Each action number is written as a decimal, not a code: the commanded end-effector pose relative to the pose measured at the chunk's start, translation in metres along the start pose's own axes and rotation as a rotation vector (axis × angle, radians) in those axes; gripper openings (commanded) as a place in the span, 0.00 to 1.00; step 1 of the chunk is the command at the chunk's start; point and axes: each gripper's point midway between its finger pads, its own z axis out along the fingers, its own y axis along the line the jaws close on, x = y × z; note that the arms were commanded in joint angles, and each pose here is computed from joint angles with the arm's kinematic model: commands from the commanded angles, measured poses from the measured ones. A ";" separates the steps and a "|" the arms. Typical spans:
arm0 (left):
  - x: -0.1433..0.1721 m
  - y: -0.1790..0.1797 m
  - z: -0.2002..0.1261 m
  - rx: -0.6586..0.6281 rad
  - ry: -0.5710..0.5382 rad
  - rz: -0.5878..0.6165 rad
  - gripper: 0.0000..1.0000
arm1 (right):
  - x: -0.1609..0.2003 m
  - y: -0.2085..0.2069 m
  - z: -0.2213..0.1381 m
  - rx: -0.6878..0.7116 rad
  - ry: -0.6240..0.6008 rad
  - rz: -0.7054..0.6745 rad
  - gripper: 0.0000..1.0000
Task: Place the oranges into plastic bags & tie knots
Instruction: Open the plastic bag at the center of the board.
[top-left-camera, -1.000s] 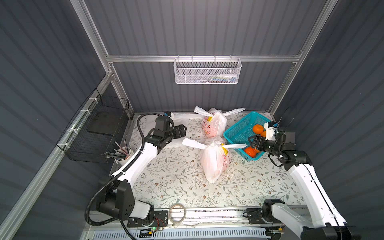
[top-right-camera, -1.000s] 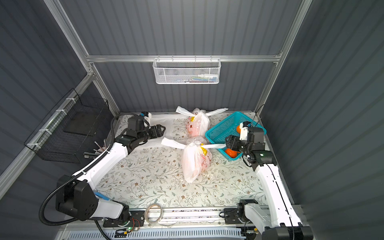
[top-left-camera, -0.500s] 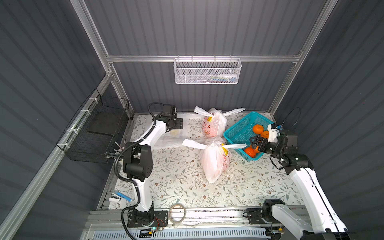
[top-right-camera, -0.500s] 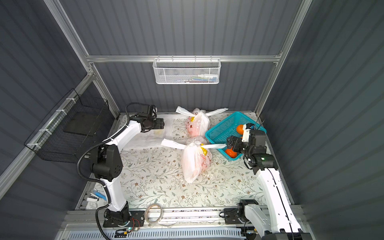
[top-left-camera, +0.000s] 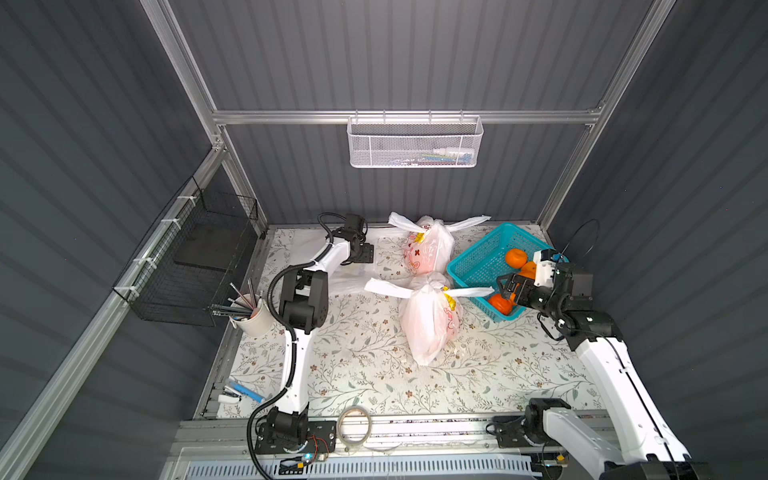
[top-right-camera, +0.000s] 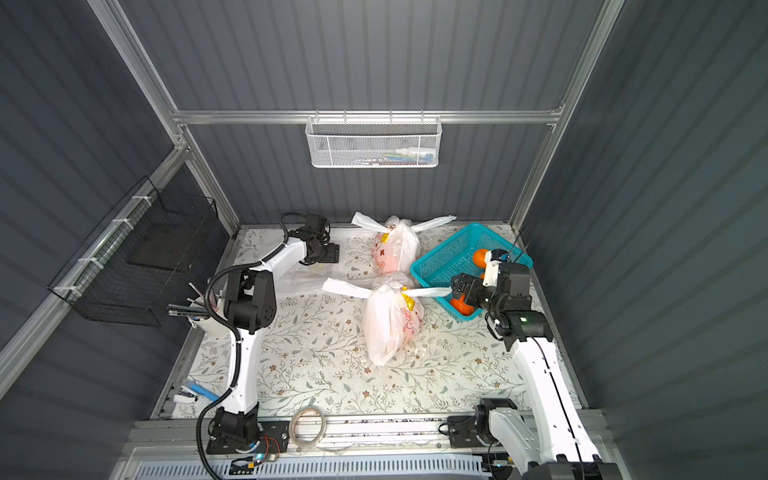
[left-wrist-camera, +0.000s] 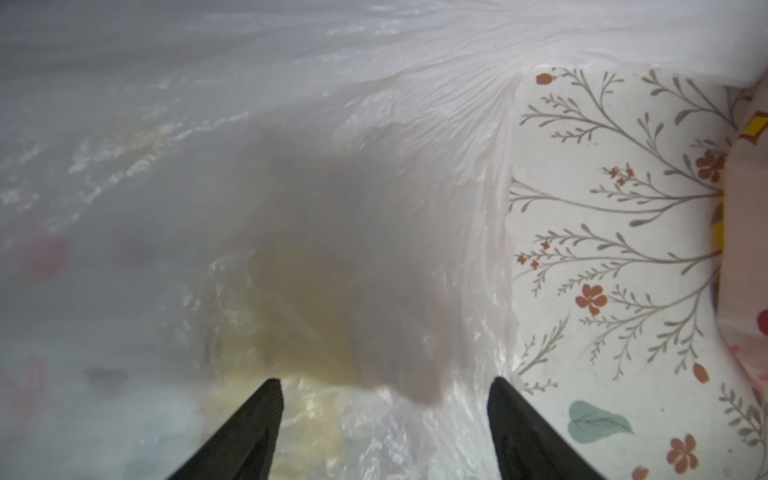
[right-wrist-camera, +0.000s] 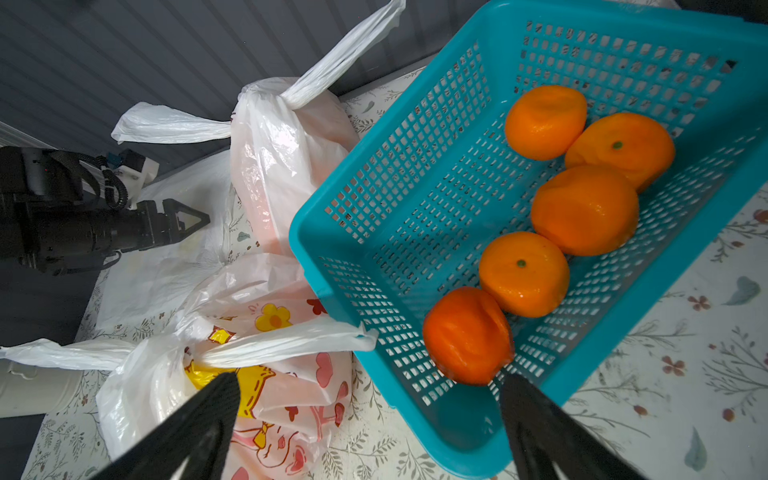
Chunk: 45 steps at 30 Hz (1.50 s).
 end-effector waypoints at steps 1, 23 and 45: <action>-0.004 -0.007 0.007 -0.030 -0.001 0.038 0.79 | 0.002 -0.001 0.005 -0.010 0.004 0.019 0.99; -0.008 -0.011 0.016 -0.010 -0.028 -0.007 0.33 | 0.007 -0.005 0.011 -0.003 0.022 0.020 0.99; -0.013 0.002 0.010 0.122 -0.049 -0.104 0.43 | 0.010 -0.006 0.018 -0.011 0.045 0.021 0.99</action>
